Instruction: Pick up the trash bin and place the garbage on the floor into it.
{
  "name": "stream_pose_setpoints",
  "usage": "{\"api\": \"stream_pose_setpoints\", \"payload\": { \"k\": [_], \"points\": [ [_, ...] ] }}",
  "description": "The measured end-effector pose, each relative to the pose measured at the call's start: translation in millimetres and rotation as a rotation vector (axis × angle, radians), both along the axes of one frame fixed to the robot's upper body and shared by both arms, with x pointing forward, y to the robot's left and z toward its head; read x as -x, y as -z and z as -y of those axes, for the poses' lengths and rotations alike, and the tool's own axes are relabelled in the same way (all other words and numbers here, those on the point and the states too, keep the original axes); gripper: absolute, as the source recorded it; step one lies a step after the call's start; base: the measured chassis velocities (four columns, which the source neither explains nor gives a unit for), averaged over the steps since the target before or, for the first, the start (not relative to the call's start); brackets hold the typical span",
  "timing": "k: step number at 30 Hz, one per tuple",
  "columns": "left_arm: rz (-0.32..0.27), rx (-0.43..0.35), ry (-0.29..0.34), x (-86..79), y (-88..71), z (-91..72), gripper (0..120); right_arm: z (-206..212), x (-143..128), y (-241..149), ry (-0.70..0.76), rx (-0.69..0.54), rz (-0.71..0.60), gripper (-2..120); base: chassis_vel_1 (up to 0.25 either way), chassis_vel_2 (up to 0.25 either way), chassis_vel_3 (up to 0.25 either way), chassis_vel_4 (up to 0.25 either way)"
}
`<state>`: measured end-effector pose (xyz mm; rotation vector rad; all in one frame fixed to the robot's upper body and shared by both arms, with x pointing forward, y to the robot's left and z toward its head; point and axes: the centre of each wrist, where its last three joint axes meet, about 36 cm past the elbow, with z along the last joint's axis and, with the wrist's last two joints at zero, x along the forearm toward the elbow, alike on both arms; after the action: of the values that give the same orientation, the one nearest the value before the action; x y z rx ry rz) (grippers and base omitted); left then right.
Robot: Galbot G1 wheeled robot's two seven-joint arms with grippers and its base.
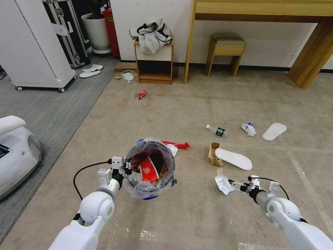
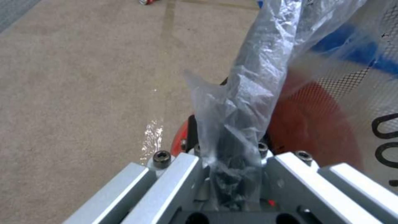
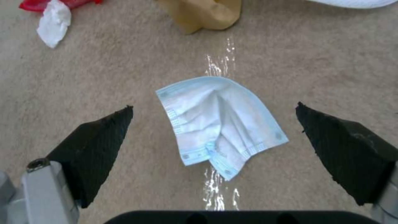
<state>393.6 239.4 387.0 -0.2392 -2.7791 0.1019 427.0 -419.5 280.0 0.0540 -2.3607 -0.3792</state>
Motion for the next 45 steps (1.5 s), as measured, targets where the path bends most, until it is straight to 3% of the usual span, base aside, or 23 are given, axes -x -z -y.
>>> {"api": "stream_pose_setpoints", "payload": {
  "k": [21, 45],
  "points": [
    [0.003, 0.013, 0.037, -2.6, 3.4, 2.2, 1, -0.9, -21.8, 46.8, 0.067, 0.041, -0.129, 100, 0.000, 0.000, 0.000, 0.000],
    [-0.013, 0.021, 0.034, -10.2, 14.4, 6.8, 1, -40.1, -45.7, 52.2, 0.019, 0.022, -0.129, 100, 0.000, 0.000, 0.000, 0.000]
  ]
}}
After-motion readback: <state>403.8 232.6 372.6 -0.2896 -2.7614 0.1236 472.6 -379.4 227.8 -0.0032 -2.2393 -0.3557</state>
